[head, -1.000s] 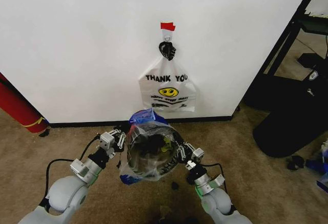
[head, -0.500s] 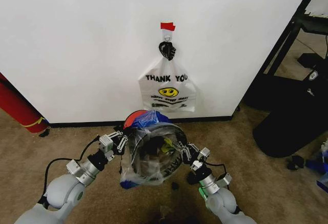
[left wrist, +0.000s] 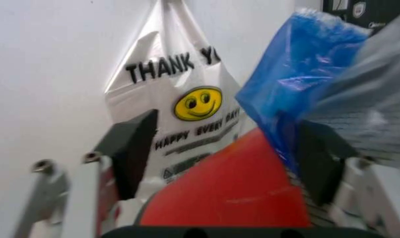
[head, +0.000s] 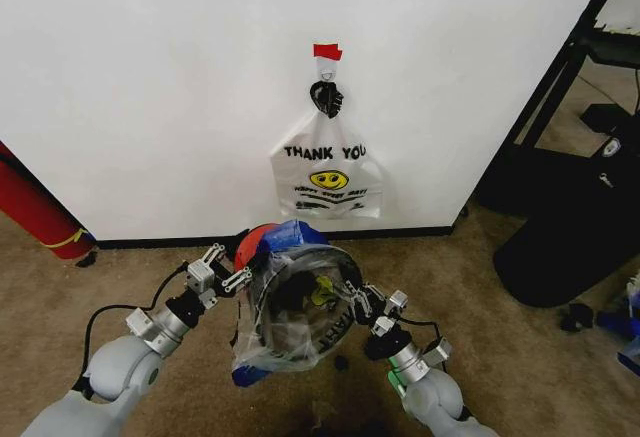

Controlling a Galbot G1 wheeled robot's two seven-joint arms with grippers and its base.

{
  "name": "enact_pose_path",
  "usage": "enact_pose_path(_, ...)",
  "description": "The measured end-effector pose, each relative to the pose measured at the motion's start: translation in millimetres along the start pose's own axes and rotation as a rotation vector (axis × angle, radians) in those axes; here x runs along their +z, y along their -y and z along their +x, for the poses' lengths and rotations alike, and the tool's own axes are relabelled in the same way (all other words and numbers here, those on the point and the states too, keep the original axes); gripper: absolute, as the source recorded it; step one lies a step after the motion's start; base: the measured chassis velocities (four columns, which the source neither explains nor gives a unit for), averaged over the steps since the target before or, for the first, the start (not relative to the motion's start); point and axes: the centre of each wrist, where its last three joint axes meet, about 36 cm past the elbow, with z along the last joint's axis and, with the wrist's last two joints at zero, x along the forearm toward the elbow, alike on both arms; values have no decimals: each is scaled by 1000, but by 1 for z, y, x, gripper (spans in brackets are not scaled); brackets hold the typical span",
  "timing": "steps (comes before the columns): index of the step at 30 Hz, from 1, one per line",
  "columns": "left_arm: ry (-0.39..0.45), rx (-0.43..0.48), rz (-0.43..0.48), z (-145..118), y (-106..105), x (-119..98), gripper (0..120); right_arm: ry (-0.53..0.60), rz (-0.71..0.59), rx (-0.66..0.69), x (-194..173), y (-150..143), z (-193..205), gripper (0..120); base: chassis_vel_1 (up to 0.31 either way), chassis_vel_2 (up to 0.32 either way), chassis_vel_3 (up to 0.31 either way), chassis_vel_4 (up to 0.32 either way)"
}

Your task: Pick up the garbage bag from the wall and place it over the trash bin.

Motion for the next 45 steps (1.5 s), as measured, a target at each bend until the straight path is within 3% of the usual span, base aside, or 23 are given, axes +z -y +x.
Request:
enact_pose_path(6, -14, -13, -18, 1, -5, 3, 98, 0, -11, -26, 0, 0, 2, 0, 0, 0, 0, 0)
enact_pose_path(9, -15, -22, -20, 1, -4, 3, 100, 1, -16, -29, 0, 0, 3, 0, 0, 0, 0, 0)
enact_pose_path(19, 7, -46, -38, -1, -3, -6, 100, -17, 33, -17, 7, 2, 3, 0, 0, 0, 0, 0)
enact_pose_path(31, -53, -96, -78, 0, -20, 8, 100, -14, 26, -58, 4, 8, 4, 0, 0, 0, 0, 0)
enact_pose_path(38, -20, -57, -73, 3, -14, 4, 100, -6, 23, -47, 4, 10, 3, 0, 0, 0, 0, 0)
enact_pose_path(45, 25, -6, -90, 8, -19, 5, 100, 29, 21, 57, 5, 13, -6, 0, 0, 0, 0, 0)
